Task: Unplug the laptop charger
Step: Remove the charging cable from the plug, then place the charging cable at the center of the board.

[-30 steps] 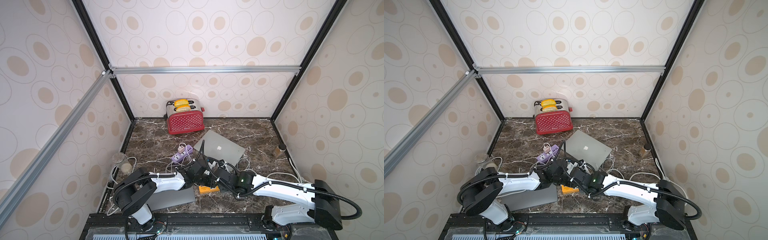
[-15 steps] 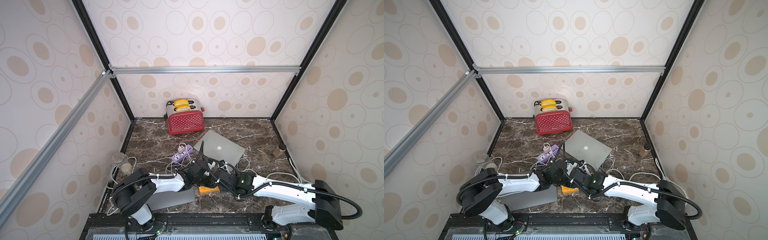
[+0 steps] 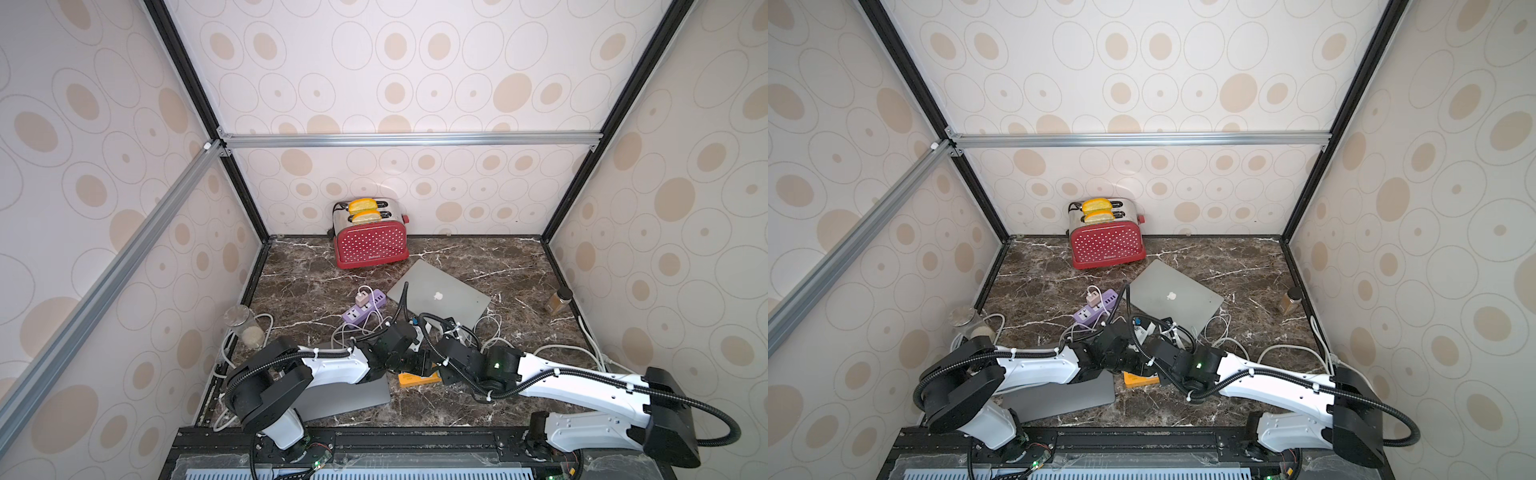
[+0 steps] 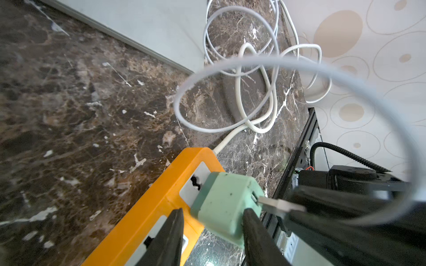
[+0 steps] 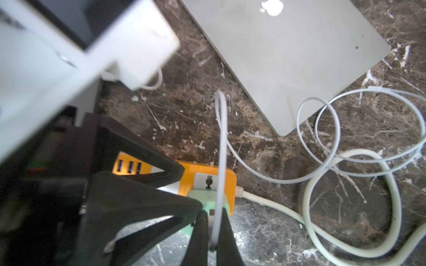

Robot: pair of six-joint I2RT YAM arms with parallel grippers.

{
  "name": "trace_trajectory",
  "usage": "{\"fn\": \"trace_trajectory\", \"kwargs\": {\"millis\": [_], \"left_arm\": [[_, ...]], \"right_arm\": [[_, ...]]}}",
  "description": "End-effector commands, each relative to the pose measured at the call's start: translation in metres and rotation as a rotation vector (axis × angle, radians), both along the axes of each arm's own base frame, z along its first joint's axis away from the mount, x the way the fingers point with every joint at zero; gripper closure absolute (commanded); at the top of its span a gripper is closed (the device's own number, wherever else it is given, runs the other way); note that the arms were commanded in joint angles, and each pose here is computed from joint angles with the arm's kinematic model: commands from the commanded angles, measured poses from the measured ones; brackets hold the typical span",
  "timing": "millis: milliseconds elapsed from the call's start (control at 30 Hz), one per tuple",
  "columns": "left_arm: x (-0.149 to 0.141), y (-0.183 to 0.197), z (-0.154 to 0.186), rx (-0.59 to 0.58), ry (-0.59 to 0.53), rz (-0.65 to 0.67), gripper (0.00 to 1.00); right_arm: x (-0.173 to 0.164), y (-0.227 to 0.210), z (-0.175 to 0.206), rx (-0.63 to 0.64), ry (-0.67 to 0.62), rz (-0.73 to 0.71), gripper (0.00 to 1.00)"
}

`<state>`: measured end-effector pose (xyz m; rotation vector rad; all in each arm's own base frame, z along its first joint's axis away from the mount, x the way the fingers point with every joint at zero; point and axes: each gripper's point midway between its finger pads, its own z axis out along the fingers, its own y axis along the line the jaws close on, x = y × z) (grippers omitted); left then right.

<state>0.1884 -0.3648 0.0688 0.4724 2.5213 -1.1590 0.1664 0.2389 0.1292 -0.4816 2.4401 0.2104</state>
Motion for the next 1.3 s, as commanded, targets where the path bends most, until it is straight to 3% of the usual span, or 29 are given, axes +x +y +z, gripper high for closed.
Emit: {"fn": "trace_trajectory", "kwargs": {"millis": [0, 133, 300, 600, 700, 1000, 1267], "left_arm": [[-0.034, 0.055, -0.082, 0.319, 0.149, 0.017, 0.57], [-0.033, 0.054, -0.082, 0.318, 0.147, 0.018, 0.57], [-0.031, 0.05, -0.073, 0.301, 0.128, 0.007, 0.56], [-0.015, 0.018, -0.013, 0.208, -0.02, -0.092, 0.5], [-0.007, 0.006, 0.011, 0.185, -0.081, -0.129, 0.44], [0.016, -0.01, 0.086, 0.151, -0.252, -0.145, 0.42], [0.036, 0.018, 0.097, 0.281, -0.338, -0.081, 0.41]], "right_arm": [[0.003, 0.0, 0.011, 0.038, -0.037, -0.021, 1.0], [0.004, -0.002, 0.015, 0.023, -0.043, -0.019, 1.0], [0.007, -0.024, 0.022, -0.093, -0.064, -0.056, 1.0], [0.025, -0.078, 0.064, -0.138, -0.12, -0.172, 1.0], [0.038, -0.092, 0.082, -0.153, -0.123, -0.199, 1.0], [0.093, -0.134, 0.141, -0.153, -0.122, -0.275, 1.0], [0.151, -0.174, 0.15, -0.095, -0.075, -0.347, 1.0]]}}
